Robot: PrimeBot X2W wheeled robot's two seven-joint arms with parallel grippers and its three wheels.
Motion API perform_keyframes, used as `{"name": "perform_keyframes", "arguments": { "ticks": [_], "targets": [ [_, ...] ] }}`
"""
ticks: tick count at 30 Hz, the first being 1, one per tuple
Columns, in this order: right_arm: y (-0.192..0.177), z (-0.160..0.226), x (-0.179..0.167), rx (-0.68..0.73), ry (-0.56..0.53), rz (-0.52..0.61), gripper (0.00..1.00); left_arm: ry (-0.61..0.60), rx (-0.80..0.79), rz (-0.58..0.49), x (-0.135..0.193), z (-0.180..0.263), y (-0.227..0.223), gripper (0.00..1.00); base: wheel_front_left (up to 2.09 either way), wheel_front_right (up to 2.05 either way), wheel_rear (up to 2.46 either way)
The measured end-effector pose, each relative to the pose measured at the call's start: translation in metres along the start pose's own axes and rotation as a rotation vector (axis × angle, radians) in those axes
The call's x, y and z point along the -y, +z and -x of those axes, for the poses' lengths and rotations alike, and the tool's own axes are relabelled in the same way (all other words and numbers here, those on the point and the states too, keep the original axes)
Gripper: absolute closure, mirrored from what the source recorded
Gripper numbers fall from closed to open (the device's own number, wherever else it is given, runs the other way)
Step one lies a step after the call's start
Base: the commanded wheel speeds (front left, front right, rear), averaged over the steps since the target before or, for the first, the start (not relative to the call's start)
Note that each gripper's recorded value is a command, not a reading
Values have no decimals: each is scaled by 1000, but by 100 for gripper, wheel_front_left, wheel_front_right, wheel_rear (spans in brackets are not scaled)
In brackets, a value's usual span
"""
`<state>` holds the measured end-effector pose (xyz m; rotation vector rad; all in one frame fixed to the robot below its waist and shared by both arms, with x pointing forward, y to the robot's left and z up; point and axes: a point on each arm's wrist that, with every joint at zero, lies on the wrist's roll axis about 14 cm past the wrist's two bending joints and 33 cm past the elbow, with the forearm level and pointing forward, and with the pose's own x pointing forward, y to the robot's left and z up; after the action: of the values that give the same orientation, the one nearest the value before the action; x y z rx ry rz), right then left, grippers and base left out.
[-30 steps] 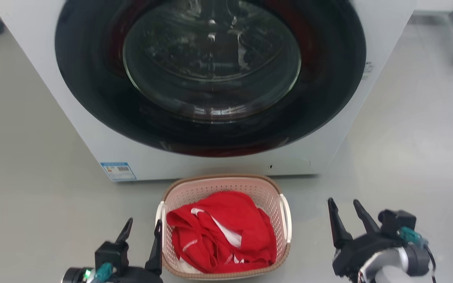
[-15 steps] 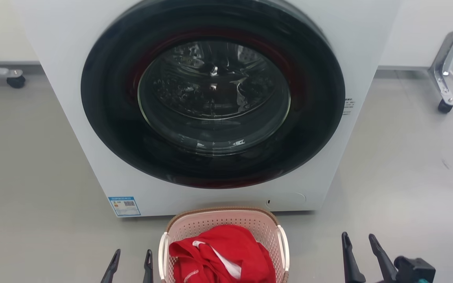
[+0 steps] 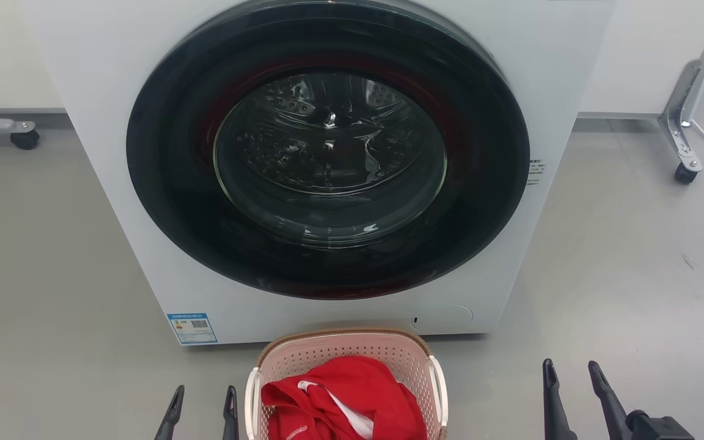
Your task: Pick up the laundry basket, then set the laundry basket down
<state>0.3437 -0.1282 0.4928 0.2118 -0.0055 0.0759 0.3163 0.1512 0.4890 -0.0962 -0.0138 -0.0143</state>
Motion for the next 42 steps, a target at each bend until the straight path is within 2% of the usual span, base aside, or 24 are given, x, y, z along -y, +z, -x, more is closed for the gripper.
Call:
{"name": "perform_keyframes", "arguments": {
  "ticks": [15,31,32,42],
  "targets": [
    [15,0,-2,52,-8,23,0,27,27,-30,-8,-3,8,0,0,0,0],
    [16,3,3,61,-28,32,0,8,32,-52,-1,-6,9,0,0,0,0],
    [17,3,3,61,-30,32,100,7,31,-52,-1,-6,9,100,0,0,0],
    [-9,10,11,-29,-56,7,100,18,-47,-30,-5,-2,-13,100,0,0,0]
  ]
}}
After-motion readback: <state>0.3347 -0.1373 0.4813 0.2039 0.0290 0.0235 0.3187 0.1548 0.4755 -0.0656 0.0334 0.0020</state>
